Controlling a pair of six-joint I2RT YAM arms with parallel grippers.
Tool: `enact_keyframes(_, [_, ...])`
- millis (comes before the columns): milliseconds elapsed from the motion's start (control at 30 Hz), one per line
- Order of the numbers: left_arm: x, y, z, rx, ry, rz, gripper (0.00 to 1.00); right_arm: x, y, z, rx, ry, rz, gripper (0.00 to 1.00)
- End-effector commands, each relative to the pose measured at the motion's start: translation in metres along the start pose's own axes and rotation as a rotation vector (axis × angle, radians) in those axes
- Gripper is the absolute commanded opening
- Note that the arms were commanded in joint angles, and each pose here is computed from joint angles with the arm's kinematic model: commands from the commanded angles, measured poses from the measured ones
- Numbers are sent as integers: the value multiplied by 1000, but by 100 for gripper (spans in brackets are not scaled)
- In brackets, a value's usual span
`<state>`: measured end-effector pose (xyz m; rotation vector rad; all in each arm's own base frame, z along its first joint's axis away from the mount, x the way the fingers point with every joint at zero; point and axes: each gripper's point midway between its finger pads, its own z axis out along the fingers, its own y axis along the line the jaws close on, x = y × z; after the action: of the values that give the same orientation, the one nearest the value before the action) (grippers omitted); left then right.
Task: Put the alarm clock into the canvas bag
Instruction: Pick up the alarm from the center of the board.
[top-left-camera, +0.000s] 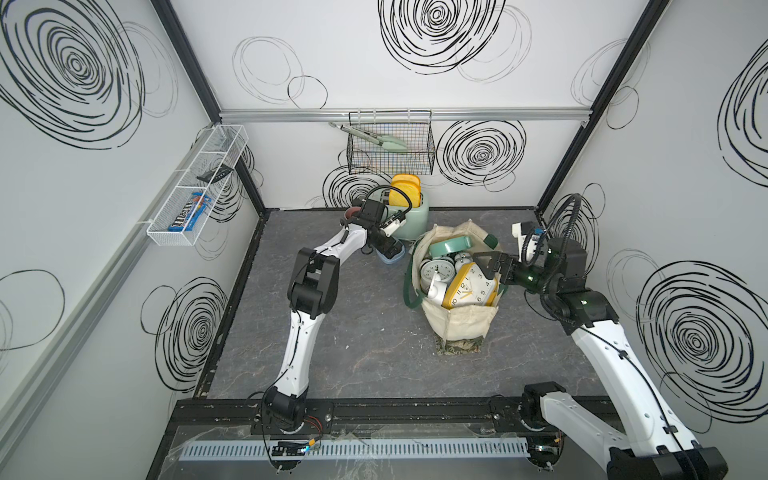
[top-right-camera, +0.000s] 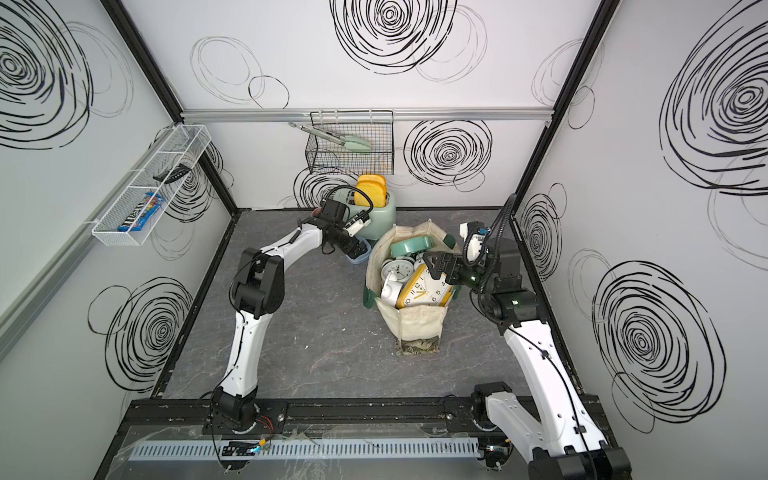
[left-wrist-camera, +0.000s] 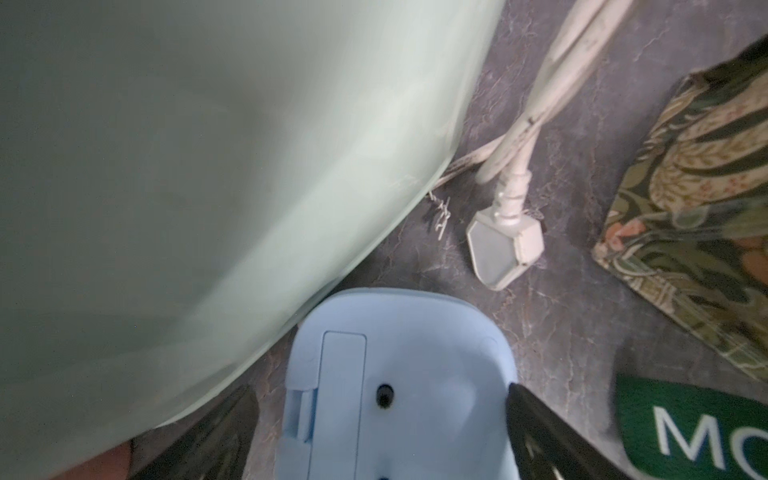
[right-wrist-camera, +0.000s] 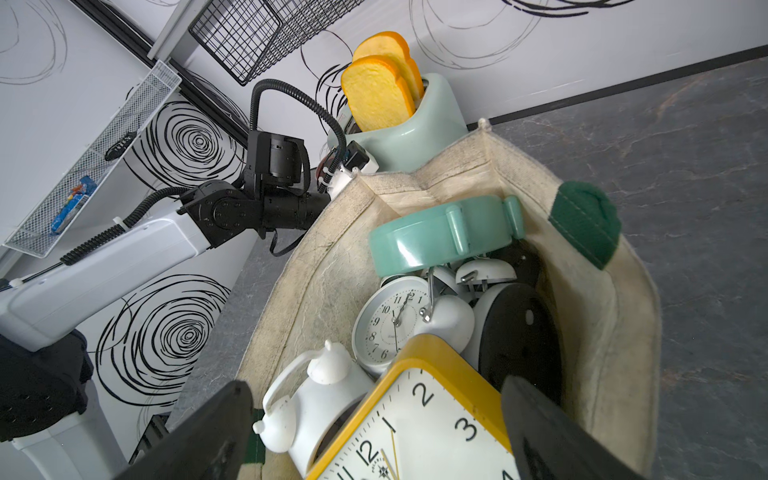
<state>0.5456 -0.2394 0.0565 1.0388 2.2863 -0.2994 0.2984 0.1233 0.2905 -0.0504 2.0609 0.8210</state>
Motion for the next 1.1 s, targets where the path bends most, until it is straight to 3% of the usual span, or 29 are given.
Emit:
enact_keyframes(0, [48,-19,11,57,146,-34,96,-3,5,1,-19,-3,-13,98])
enact_keyframes(167, [44,-23,1,59,97,-61,96,-3,5,3,-20,5,-7,98])
enact_keyframes(600, [52,-34,-13,40,106,-58,96,-9,11,4,-42,-1,-1,98])
enact_keyframes(1067, [89,-60,-35,4,253,-74,96,-23,40,-10,-81,-36,-74,97])
